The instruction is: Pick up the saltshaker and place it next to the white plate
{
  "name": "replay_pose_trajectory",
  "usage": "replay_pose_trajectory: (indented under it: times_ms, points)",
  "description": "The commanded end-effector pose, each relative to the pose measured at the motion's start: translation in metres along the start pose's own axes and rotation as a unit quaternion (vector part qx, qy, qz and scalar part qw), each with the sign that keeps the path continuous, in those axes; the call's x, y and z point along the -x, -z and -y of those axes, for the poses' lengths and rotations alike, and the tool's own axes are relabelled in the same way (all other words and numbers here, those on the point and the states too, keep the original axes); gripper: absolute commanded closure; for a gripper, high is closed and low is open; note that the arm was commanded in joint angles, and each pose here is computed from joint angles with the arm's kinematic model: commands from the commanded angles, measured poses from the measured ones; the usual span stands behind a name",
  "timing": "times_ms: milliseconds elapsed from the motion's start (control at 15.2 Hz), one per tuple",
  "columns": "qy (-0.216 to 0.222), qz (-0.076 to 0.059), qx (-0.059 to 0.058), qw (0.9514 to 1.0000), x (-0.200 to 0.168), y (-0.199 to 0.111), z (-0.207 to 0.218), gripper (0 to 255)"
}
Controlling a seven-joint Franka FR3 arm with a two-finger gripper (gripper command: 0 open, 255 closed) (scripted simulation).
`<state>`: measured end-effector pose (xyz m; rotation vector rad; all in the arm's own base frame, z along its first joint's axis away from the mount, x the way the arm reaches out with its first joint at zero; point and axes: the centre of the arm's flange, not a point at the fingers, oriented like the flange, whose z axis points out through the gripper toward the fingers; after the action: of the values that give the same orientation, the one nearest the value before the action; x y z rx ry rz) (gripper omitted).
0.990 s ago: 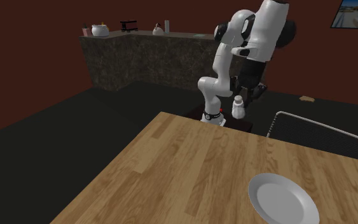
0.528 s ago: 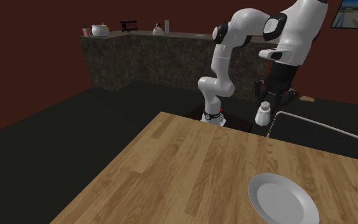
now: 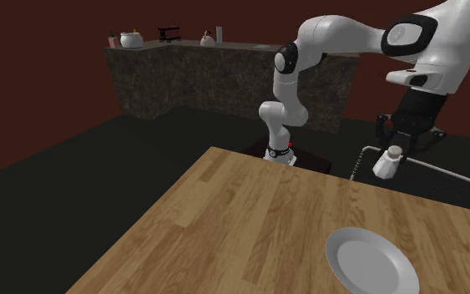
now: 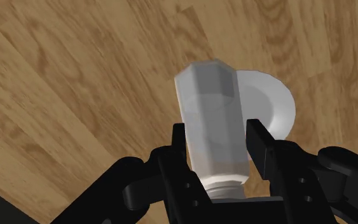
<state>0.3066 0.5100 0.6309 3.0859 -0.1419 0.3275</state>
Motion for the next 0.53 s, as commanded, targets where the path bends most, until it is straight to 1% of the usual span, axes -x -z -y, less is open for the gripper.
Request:
replay_pose_trajectory:
  times_ms: [0, 264, 330, 462]
  points:
    - [-0.002, -0.001, 0.0, 1.0, 0.007, 0.001, 0.028, 255]
    - [-0.002, -0.001, 0.0, 1.0, 0.017, 0.005, 0.08, 255]
    - [-0.002, -0.001, 0.0, 1.0, 0.021, 0.006, 0.101, 255]
    - [-0.002, -0.001, 0.0, 1.0, 0.023, -0.004, 0.101, 255]
